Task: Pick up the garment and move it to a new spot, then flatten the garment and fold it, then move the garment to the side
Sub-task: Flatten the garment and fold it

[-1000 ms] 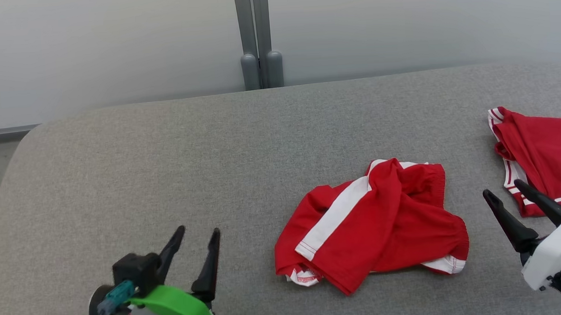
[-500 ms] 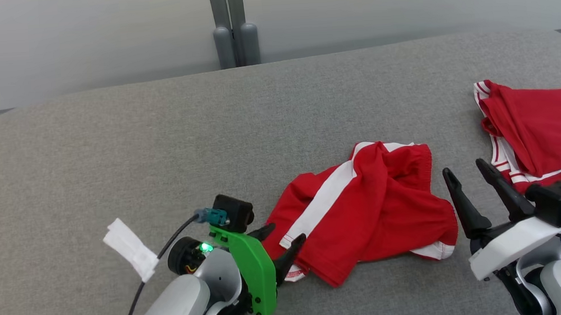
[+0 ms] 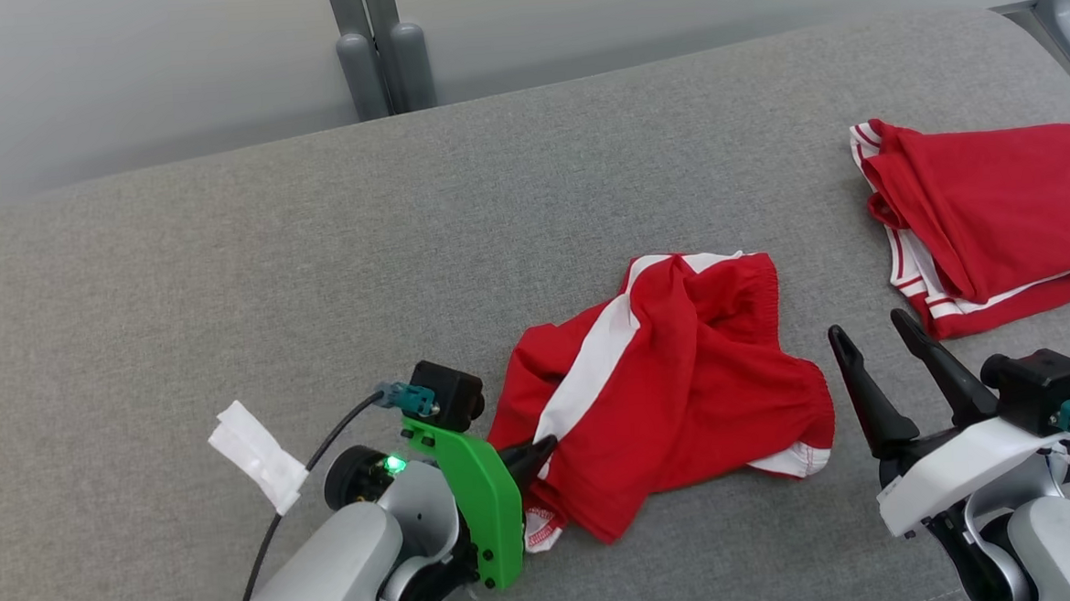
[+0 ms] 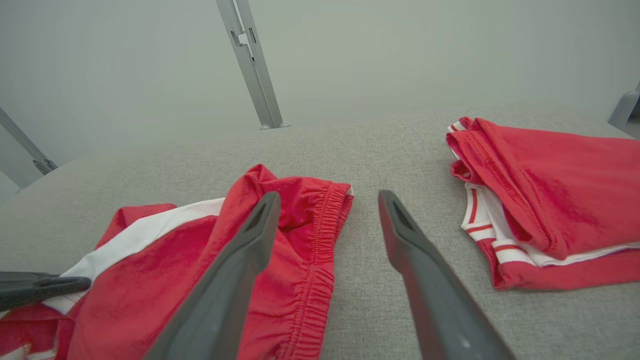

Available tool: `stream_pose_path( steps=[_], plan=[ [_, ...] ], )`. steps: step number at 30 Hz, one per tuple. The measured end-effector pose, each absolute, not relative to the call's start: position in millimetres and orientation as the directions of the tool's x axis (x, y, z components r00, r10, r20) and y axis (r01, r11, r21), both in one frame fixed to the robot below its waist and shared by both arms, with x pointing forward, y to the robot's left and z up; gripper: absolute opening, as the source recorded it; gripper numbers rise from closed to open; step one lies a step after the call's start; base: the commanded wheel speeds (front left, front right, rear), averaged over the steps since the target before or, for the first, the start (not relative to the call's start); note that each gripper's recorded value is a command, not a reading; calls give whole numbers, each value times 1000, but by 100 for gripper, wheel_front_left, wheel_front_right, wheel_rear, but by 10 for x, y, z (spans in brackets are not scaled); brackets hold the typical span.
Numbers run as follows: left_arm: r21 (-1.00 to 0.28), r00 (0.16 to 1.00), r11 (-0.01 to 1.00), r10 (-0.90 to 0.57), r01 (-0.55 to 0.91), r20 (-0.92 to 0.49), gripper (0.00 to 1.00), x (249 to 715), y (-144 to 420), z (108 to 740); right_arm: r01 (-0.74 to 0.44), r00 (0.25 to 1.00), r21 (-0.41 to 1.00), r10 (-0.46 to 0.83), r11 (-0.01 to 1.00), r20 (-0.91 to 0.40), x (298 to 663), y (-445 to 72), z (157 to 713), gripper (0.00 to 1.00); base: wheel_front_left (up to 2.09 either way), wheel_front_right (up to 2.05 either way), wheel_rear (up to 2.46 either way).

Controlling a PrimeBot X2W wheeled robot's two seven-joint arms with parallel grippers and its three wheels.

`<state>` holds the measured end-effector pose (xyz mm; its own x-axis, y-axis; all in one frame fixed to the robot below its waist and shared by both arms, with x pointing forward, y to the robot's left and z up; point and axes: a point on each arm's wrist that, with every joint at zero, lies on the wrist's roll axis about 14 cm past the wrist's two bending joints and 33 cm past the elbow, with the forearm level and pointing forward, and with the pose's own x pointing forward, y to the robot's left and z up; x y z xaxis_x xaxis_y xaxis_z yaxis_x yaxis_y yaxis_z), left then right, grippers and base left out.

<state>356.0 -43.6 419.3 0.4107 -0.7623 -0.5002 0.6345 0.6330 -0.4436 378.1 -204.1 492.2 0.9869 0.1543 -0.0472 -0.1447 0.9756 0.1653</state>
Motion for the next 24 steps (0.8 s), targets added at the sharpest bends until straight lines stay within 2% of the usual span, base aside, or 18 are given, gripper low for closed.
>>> stream_pose_path(
  steps=[3,8,11,18,24],
  plan=[
    [-453,456,634,-770,628,-446,0,3649,-392,4334,-147,987,166,156,975,-41,3782,-2038,4937,100,0,0,0],
    [-465,594,665,-741,585,-312,0,4038,-204,4717,-153,986,167,163,974,-43,3800,-2019,4931,100,0,0,0],
    [-482,643,694,-705,535,-300,0,4244,-46,4770,-159,984,169,170,973,-57,3814,-1996,4889,100,0,0,0],
    [-536,647,729,-659,425,-384,0,4470,139,4520,-144,984,159,159,977,-84,3848,-2064,4836,100,0,0,0],
    [-477,704,777,-603,411,-376,0,4782,264,4509,-128,984,152,144,980,-104,3845,-2129,4781,100,0,0,0]
  ],
)
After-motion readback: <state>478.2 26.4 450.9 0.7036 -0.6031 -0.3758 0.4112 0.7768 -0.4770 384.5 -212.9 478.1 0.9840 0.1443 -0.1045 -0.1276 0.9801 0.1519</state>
